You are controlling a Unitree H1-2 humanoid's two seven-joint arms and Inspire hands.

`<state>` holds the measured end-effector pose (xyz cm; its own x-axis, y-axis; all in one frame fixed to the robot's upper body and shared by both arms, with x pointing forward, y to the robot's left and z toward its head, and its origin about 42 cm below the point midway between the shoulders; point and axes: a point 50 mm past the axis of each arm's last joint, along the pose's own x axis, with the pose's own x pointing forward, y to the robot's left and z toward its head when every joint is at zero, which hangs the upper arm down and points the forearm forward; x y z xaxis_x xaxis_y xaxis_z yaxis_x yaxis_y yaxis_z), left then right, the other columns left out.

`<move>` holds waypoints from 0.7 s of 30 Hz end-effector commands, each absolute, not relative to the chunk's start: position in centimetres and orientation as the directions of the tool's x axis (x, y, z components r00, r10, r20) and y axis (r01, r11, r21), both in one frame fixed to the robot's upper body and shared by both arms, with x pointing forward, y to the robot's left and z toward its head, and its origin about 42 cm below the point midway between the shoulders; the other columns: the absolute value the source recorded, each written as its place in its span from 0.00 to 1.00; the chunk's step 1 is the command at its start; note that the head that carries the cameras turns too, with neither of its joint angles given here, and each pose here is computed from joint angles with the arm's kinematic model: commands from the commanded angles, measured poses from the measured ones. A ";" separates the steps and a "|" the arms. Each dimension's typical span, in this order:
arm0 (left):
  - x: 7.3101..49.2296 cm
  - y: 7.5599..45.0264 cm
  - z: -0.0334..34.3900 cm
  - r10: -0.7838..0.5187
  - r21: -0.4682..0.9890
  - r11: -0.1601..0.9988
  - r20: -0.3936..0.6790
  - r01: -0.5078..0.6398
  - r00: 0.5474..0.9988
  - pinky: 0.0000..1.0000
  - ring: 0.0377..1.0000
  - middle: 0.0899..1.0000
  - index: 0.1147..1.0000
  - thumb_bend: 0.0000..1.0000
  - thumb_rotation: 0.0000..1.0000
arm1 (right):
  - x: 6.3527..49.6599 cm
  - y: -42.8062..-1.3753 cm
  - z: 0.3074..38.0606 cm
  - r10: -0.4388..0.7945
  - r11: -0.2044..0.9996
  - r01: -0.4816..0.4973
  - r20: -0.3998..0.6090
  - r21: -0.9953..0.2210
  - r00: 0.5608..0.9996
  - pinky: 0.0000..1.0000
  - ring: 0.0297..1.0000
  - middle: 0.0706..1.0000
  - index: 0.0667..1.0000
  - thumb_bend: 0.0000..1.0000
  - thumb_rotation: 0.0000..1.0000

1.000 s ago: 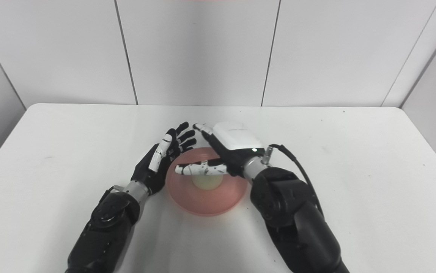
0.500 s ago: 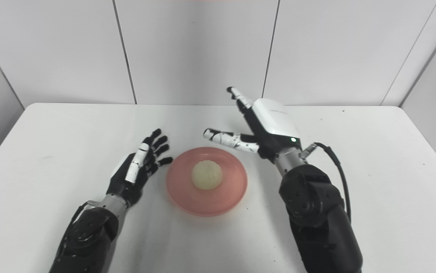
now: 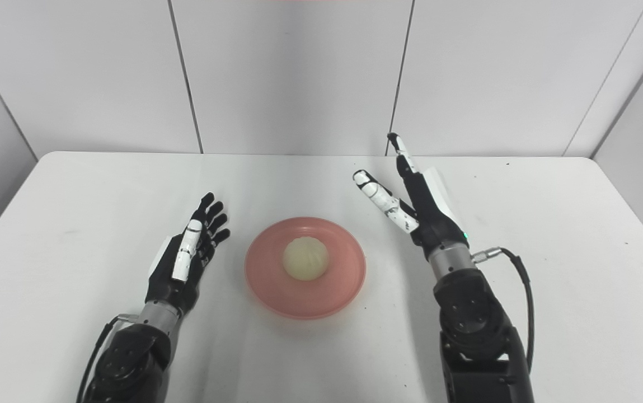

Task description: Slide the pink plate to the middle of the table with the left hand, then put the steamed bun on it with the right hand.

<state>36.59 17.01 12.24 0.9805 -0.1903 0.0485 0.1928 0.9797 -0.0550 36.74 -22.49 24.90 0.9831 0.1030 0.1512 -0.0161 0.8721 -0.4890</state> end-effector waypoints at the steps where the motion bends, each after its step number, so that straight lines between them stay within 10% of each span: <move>1: 35.7 17.5 10.4 -0.158 -0.062 0.986 -0.017 0.157 0.987 0.98 0.98 0.99 1.00 0.49 1.00 | 36.9 -22.5 25.7 0.107 0.900 -0.004 0.211 -0.436 0.972 0.99 1.00 1.00 1.00 0.53 1.00; 21: 35.3 17.8 8.6 -0.155 -0.051 0.987 -0.066 0.152 0.986 0.97 0.97 0.98 0.98 0.45 1.00 | 36.1 -21.4 16.4 0.047 0.988 -0.010 0.239 -0.151 0.970 1.00 1.00 1.00 1.00 0.45 1.00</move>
<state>36.44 17.01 11.57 0.9817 -0.1842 0.0480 0.1867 0.9808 -0.0564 35.65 -21.61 14.73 0.9920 0.0446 0.1185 -0.0270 0.9889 -0.1462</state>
